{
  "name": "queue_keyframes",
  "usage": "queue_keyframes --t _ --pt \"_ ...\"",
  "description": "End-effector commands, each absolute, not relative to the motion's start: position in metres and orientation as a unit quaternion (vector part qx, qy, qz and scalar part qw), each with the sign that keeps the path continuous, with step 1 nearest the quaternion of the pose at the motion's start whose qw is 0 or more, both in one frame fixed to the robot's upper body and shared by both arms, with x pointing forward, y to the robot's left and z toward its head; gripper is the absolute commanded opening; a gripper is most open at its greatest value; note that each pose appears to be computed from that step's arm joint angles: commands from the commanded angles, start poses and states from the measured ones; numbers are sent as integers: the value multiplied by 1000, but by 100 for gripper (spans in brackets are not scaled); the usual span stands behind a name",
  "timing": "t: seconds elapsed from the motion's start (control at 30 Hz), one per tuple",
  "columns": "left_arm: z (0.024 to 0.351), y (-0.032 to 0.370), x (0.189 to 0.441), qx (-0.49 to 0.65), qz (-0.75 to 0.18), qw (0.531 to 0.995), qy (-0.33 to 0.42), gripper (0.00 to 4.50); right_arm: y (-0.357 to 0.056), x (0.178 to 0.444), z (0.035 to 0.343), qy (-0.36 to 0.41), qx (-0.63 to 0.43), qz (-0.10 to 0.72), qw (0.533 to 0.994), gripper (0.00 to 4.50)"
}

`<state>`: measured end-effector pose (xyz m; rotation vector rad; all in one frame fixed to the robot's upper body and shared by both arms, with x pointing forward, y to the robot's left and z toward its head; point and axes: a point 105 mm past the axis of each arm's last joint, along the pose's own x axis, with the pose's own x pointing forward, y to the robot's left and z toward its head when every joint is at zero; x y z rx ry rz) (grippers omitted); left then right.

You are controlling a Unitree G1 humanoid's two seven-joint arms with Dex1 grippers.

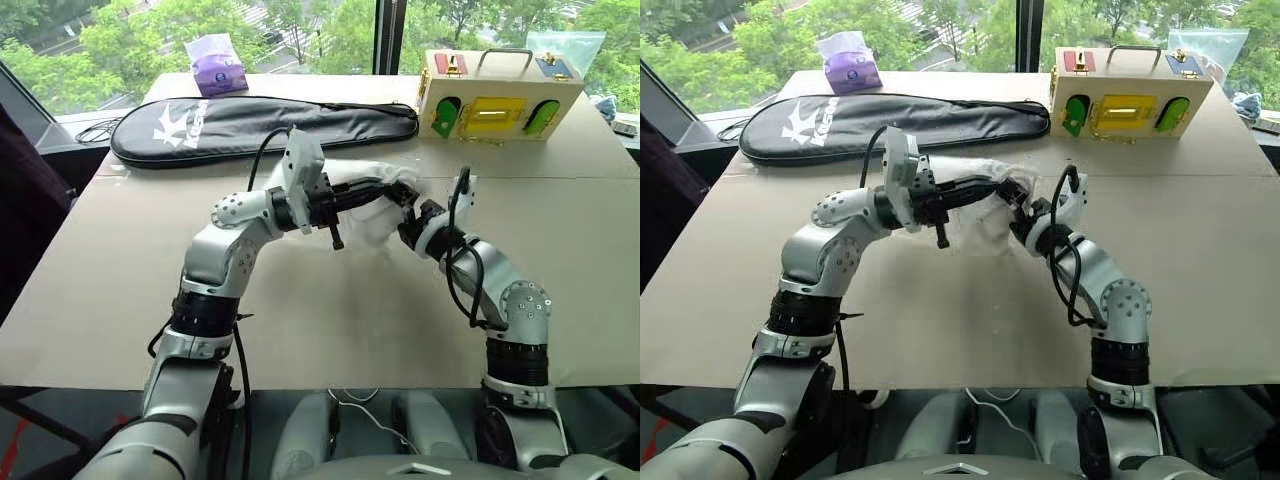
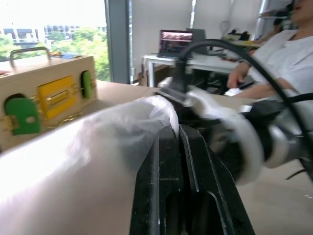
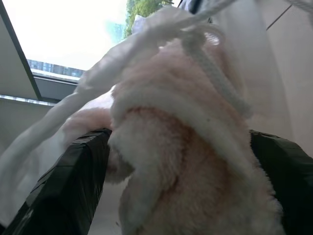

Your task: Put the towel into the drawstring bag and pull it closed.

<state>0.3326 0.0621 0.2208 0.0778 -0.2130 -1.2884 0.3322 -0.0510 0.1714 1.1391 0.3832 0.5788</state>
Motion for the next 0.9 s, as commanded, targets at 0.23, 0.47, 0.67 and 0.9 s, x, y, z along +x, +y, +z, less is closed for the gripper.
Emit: queue_keyframes --t 0.23,0.47,0.67,0.9 --pt "238 67 339 40 -597 790 -138 0 -62 319 185 157 510 307 788 448" --pt "238 66 338 38 -598 789 -136 0 -70 313 178 159 510 297 792 423" --pt "236 62 334 38 -608 782 -132 0 -64 316 182 152 521 302 784 191" --pt "229 59 327 49 -630 766 -117 0 -61 324 202 126 559 310 759 14"
